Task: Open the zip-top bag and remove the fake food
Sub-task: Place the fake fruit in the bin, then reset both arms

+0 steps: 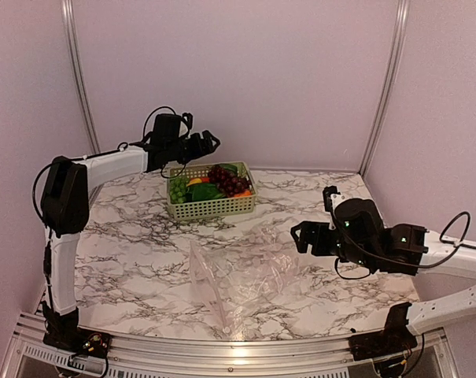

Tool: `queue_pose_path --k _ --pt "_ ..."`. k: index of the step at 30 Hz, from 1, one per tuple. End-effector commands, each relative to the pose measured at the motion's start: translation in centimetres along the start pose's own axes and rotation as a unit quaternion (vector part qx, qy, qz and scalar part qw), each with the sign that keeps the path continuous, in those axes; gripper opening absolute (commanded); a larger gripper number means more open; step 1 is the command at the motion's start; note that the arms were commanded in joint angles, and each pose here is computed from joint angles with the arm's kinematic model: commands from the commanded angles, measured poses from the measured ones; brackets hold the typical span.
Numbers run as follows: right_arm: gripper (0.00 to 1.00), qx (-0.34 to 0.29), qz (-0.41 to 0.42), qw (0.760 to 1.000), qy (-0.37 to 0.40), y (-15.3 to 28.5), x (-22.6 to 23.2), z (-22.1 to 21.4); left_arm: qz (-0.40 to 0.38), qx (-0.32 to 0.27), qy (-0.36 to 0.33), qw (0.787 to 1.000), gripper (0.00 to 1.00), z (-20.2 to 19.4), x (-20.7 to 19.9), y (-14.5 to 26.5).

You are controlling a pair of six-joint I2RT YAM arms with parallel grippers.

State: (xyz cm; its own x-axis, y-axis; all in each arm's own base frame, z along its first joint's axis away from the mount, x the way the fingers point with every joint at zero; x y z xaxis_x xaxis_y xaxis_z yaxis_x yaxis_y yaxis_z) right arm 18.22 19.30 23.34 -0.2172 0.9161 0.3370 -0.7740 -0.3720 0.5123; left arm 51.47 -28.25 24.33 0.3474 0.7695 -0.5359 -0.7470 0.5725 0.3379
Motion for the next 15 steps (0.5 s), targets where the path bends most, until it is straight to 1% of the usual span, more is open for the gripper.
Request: queue_pose_path --k 1,4,7,15 --pt "0.97 -0.016 -0.001 1.0 -0.002 -0.2 0.6 1.4 -0.019 -0.037 -0.019 0.999 0.99 3.7 -3.4 5.0" --pt "0.99 -0.018 -0.002 1.0 0.001 -0.7 0.9 1.7 -0.024 -0.035 -0.029 0.999 0.99 3.6 -4.3 6.9" --pt "0.99 -0.022 0.002 1.0 -0.002 -1.3 1.2 2.1 -0.035 -0.027 -0.039 0.998 0.99 2.6 -5.4 9.0" --pt "0.99 -0.049 0.03 0.998 -0.016 -2.5 2.4 4.1 -0.048 0.001 -0.055 0.997 0.99 -2.4 -7.1 15.1"
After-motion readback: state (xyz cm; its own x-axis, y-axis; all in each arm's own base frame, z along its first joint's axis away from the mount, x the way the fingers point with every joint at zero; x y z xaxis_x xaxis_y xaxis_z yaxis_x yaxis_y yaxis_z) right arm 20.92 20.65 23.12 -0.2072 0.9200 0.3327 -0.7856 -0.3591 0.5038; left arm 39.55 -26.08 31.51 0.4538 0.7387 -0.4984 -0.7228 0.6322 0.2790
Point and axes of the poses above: each gripper's point midway between its finger pads, its own y axis back along the fingers, its own x axis along the line the jaws close on, z = x × y, the point moved 7 cm from there along y, back along the fingers, and after that the axes turned 1 degree about -y, right-handed, at the moved point
